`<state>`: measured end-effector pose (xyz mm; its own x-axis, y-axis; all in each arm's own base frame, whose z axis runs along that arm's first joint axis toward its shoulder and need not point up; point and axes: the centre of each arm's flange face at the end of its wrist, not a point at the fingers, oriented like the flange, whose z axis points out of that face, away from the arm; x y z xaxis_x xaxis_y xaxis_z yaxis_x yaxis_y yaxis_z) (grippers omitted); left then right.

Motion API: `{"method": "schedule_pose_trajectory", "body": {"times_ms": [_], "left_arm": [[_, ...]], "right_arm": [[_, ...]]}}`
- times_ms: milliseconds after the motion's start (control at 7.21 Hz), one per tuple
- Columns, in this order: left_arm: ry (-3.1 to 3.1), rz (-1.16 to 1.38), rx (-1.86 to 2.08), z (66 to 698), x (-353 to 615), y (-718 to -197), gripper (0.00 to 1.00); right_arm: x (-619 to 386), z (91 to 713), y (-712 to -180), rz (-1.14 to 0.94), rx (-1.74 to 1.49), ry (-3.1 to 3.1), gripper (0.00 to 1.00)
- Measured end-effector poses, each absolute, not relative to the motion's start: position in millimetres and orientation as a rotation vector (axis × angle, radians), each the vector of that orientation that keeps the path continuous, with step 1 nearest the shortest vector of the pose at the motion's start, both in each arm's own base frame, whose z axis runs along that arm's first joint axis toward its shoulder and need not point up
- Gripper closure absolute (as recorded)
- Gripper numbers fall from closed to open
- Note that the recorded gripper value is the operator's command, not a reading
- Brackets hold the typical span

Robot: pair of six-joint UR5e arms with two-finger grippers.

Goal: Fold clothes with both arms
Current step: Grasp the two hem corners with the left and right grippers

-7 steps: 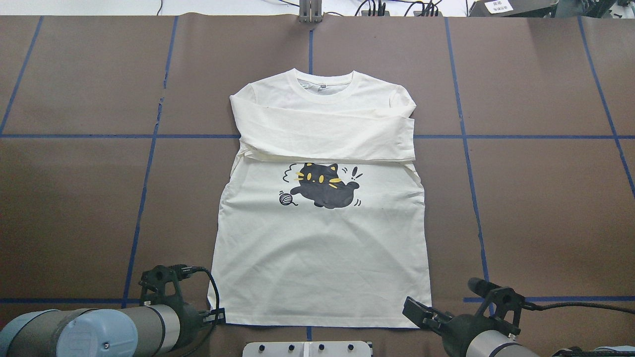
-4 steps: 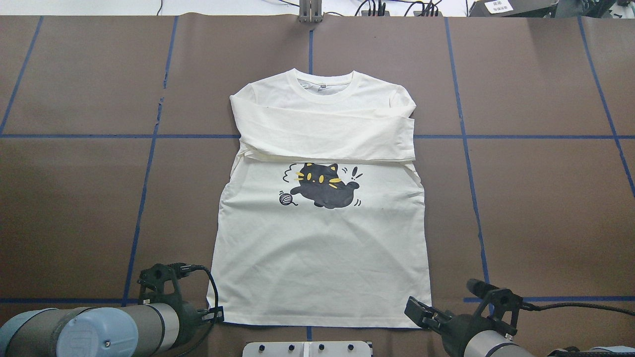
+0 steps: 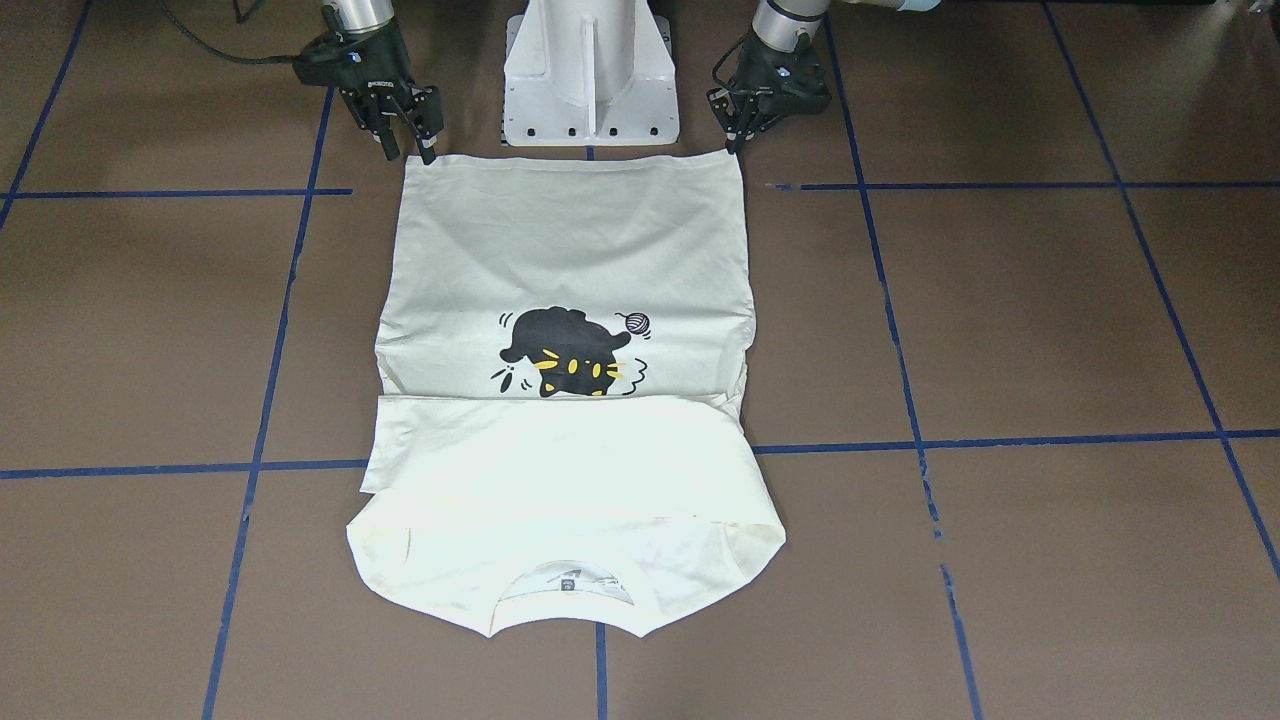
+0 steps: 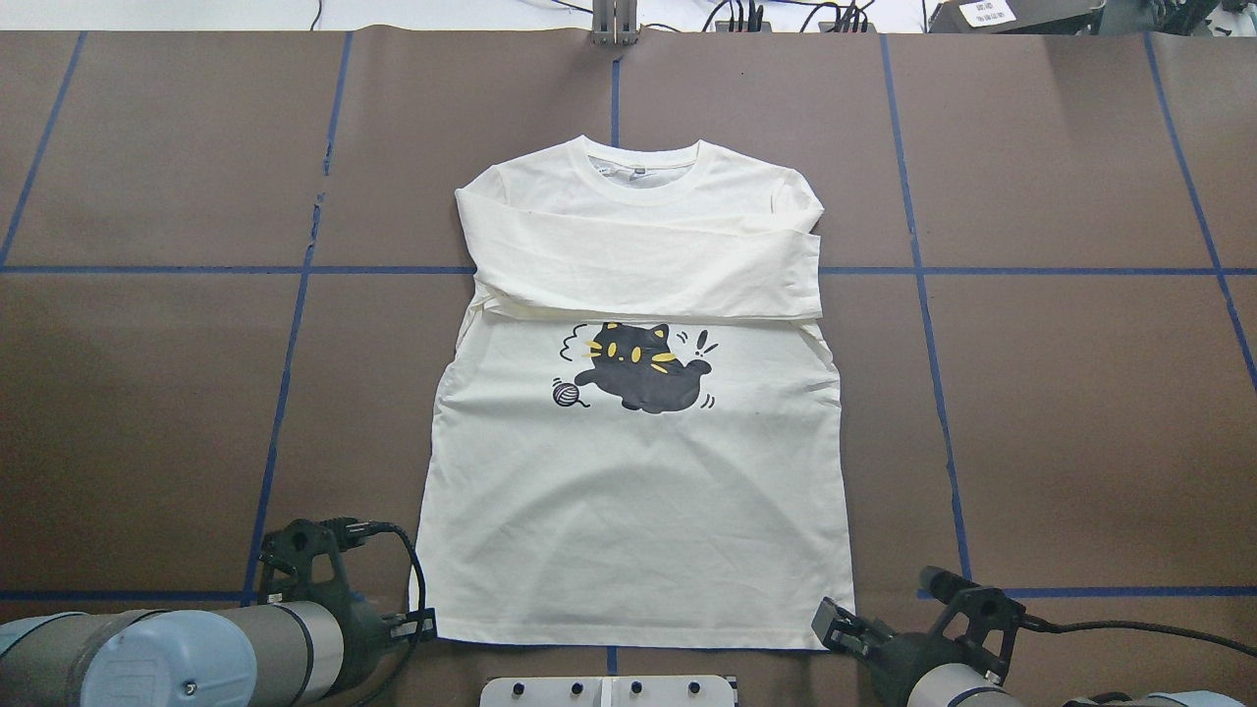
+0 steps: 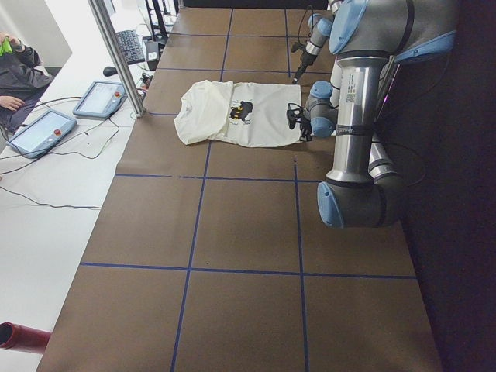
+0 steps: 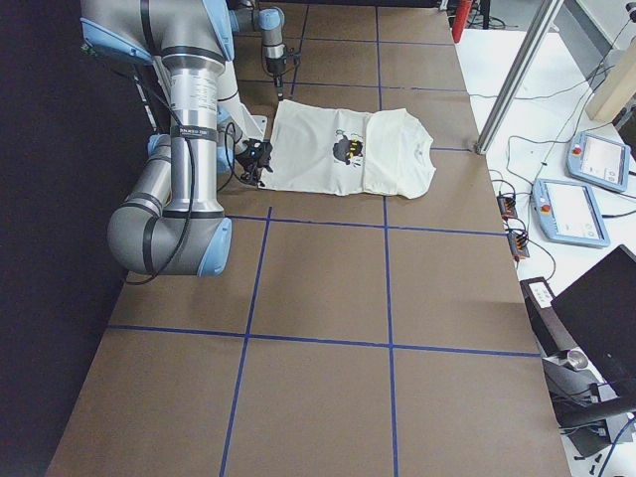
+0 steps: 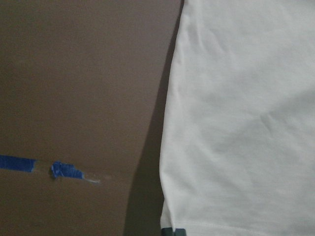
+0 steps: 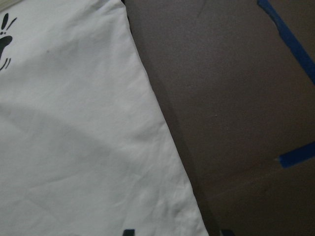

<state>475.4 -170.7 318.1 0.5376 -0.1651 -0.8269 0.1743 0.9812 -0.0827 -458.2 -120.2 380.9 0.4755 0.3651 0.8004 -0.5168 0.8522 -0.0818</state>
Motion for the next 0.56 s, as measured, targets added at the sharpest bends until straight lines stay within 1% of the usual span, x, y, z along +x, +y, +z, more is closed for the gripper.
{"method": "schedule_pose_trajectory", "body": {"times_ms": [416,555], "left_arm": [[0.981,-0.198,0.008,317.9,475.8,-168.7,1.00],[0.979,-0.197,0.007,318.7,476.2,-168.3,1.00]], "right_arm": [[-462.1,388.8,-117.7,0.537,0.182,-0.912,0.34],[-463.1,391.4,-115.4,0.532,0.181,-0.907,0.37]]}}
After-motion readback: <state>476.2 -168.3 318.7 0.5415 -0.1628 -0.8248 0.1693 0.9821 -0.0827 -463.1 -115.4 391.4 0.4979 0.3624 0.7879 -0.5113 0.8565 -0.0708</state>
